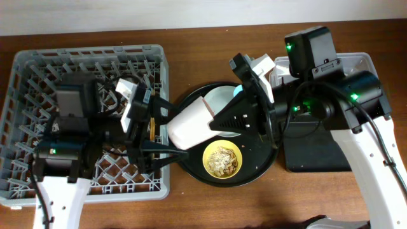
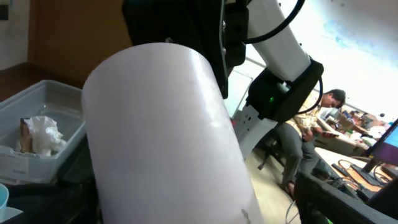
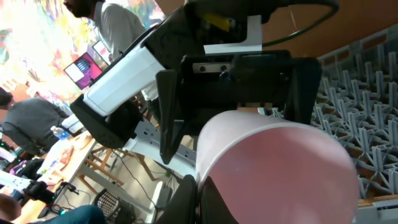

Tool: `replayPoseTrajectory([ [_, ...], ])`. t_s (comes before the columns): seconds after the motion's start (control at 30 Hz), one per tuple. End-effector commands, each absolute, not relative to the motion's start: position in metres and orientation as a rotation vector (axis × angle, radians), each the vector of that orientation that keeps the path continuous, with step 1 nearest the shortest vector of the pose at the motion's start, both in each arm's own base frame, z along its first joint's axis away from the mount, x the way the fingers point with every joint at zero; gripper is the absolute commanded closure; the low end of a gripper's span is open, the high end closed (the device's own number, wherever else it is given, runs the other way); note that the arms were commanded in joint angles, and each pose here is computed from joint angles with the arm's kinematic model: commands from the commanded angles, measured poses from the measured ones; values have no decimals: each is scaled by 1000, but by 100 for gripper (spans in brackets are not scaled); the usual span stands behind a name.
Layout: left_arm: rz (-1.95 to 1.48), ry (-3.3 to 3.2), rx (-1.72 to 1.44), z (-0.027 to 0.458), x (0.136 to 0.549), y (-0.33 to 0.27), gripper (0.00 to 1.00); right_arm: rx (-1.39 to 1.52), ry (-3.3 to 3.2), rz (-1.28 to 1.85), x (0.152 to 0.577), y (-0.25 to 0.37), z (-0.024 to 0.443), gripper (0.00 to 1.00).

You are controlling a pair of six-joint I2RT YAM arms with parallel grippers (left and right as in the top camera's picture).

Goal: Sort waste into correct bins and load items into the dishwasher rack

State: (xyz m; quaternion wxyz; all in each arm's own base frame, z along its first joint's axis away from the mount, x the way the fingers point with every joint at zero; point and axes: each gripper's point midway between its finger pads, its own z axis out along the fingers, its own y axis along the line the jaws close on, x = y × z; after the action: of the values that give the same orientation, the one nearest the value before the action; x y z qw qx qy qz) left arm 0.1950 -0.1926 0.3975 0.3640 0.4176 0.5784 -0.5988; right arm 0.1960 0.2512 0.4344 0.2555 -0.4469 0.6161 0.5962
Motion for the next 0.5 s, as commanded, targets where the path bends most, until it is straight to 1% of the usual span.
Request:
replayPoseTrajectory([
  [0.0,-1535,1412,1128,411,175,-193,7,-1233,1648,1586,200,253,434,96],
  [0.03,-1551,1401,1156,411,170,-198,10,-1237,1637,1584,200,253,435,96],
  [0.07,-1550,1395,1177,410,167,-203,16,-1236,1637,1584,200,253,435,96],
  [0.13,-1535,1380,1198,410,166,-206,17,-1259,1629,1595,195,258,435,96],
  [0.17,-1535,1380,1199,410,166,-206,19,-1292,1610,1597,189,264,435,96],
  [0.23,-1535,1381,1198,410,166,-206,29,-1300,1603,1597,188,265,436,96],
  [0.27,-1534,1381,1198,410,167,-206,36,-1300,1603,1597,188,265,436,96],
  [0.3,-1527,1387,1194,410,168,-206,45,-1300,1603,1597,188,265,436,96],
  [0.33,-1463,1491,1138,400,182,-207,53,-1301,1600,1595,188,265,436,88],
  [0.37,-1363,1663,1017,386,205,-205,53,-1296,1609,1553,194,265,434,70],
  [0.4,-1274,1799,883,374,226,-196,57,-1264,1647,1498,206,260,429,57],
  [0.43,-1182,1921,741,360,245,-182,60,-1216,1701,1442,219,252,424,50],
  [0.47,-1111,1996,648,350,256,-169,60,-1144,1779,1385,234,243,418,44],
])
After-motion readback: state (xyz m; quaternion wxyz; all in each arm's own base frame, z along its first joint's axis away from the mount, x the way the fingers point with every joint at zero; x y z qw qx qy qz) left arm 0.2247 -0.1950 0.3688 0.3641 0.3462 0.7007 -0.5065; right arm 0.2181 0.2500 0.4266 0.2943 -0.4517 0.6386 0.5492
